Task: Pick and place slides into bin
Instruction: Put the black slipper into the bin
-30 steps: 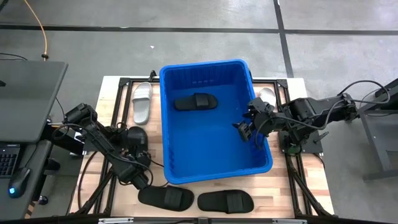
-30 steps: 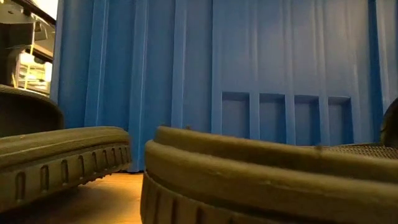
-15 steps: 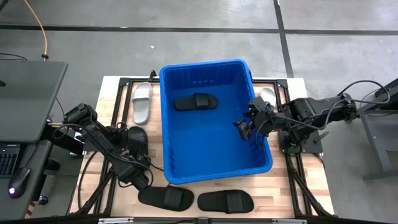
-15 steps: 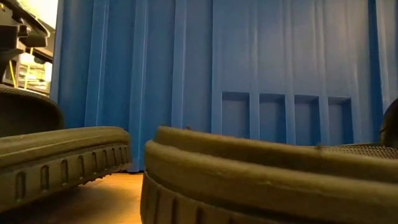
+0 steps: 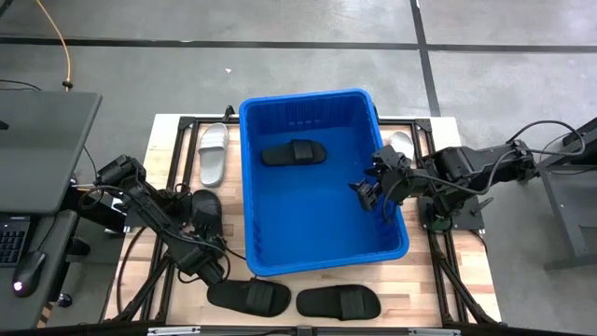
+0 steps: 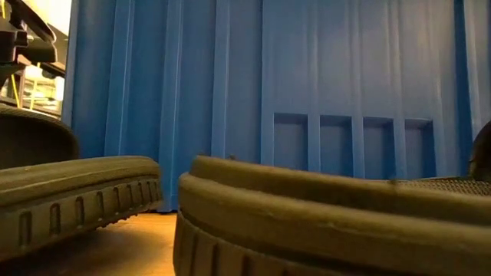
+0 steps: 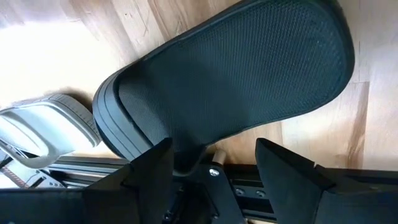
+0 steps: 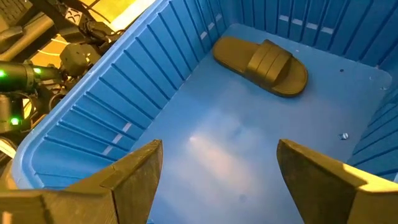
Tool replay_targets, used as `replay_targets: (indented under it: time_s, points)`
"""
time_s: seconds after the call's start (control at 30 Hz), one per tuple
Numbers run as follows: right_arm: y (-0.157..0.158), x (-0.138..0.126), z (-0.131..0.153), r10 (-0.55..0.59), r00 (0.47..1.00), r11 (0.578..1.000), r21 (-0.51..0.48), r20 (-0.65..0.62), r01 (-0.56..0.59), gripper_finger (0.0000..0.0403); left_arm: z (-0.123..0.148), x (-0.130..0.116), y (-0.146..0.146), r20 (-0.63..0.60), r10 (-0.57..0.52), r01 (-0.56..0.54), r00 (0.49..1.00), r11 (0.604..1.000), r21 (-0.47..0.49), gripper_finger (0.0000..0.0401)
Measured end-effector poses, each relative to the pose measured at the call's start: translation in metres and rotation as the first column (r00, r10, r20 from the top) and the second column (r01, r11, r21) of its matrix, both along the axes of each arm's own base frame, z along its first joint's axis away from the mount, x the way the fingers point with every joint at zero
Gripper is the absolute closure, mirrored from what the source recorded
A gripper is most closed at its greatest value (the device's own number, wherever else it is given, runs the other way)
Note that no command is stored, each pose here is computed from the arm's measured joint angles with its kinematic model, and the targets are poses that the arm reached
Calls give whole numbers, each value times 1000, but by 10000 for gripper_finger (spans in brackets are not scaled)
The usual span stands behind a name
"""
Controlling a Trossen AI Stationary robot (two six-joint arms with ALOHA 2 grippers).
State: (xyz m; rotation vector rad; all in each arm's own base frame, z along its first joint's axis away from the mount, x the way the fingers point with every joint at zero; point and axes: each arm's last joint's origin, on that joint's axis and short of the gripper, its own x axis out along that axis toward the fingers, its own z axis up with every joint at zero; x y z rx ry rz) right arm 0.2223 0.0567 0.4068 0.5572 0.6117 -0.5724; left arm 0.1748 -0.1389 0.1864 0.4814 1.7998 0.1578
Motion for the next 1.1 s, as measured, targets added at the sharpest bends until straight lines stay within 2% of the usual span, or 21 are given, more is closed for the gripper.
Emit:
replay_targets:
  time_s: [0.27,0.57,0.77,0.9,1.1]
  points:
    - [0,0,0,14,1000,1000,-11,-7,-14,100,0,1,0,13,-7,7,1000,1000,9,185]
    - [0,0,0,14,1000,1000,-10,-6,-14,100,1,2,2,32,-97,95,995,994,61,185]
    - [0,0,0,14,1000,1000,-10,-7,-14,100,-2,4,-4,99,-36,34,994,999,17,185]
    - [0,0,0,14,1000,1000,-11,-7,-14,100,-4,6,-10,108,-23,29,994,998,-52,185]
    - [0,0,0,14,1000,1000,-11,-7,-14,100,-4,5,-10,156,3,-1,988,1000,-14,185]
